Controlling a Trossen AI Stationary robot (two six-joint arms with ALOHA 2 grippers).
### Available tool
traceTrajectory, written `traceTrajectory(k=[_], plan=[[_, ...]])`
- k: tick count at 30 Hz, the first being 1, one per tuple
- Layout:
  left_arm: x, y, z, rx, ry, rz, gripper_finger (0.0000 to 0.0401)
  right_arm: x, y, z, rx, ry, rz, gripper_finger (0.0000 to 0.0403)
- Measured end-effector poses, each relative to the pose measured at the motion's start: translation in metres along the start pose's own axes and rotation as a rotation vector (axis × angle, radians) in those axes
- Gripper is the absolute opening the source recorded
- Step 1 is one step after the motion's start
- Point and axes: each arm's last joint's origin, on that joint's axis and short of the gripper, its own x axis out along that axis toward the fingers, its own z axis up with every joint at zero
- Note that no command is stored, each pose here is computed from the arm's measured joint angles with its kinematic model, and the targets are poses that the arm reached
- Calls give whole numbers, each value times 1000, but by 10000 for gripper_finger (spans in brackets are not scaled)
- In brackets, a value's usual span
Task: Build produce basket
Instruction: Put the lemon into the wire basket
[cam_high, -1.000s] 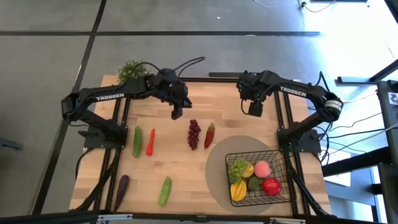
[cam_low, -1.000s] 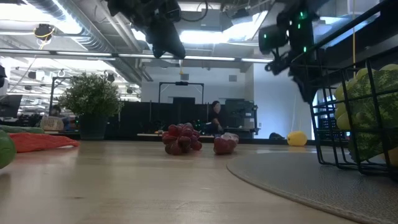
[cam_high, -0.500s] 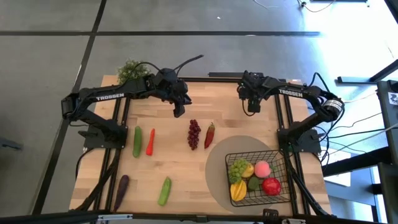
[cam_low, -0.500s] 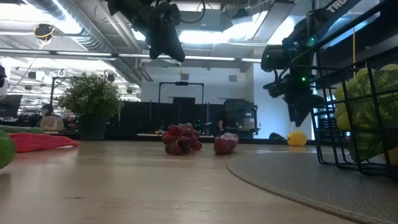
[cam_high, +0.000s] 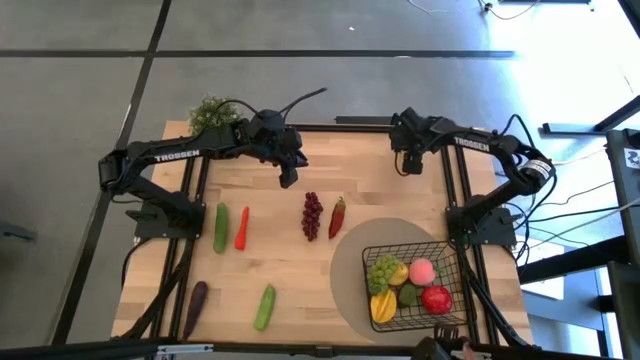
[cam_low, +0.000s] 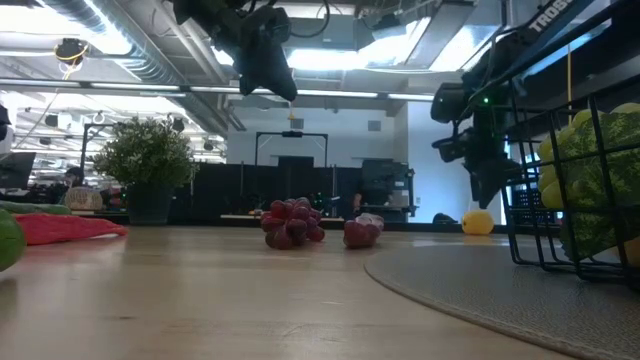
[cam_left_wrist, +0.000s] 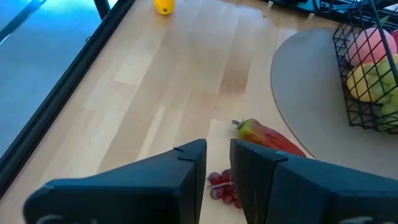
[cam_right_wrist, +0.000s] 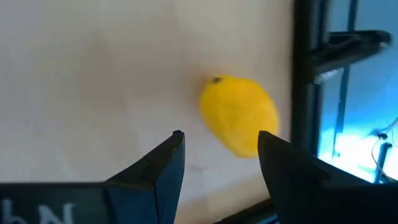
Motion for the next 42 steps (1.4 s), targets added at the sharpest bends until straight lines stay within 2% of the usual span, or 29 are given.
traceTrajectory(k=[10, 16, 21, 42], plan=[[0, 1, 0, 9, 0, 9, 60, 1, -2, -4, 11, 16, 13, 193], [0, 5, 0, 8, -2, 113, 60, 1, -2, -4, 12, 15, 14, 193], [-1, 6, 0, 8, -3, 152, 60, 1, -2, -4, 13, 13, 13, 193], [0, 6, 0, 9, -3, 153, 60, 1, -2, -4, 17, 11, 13, 193]])
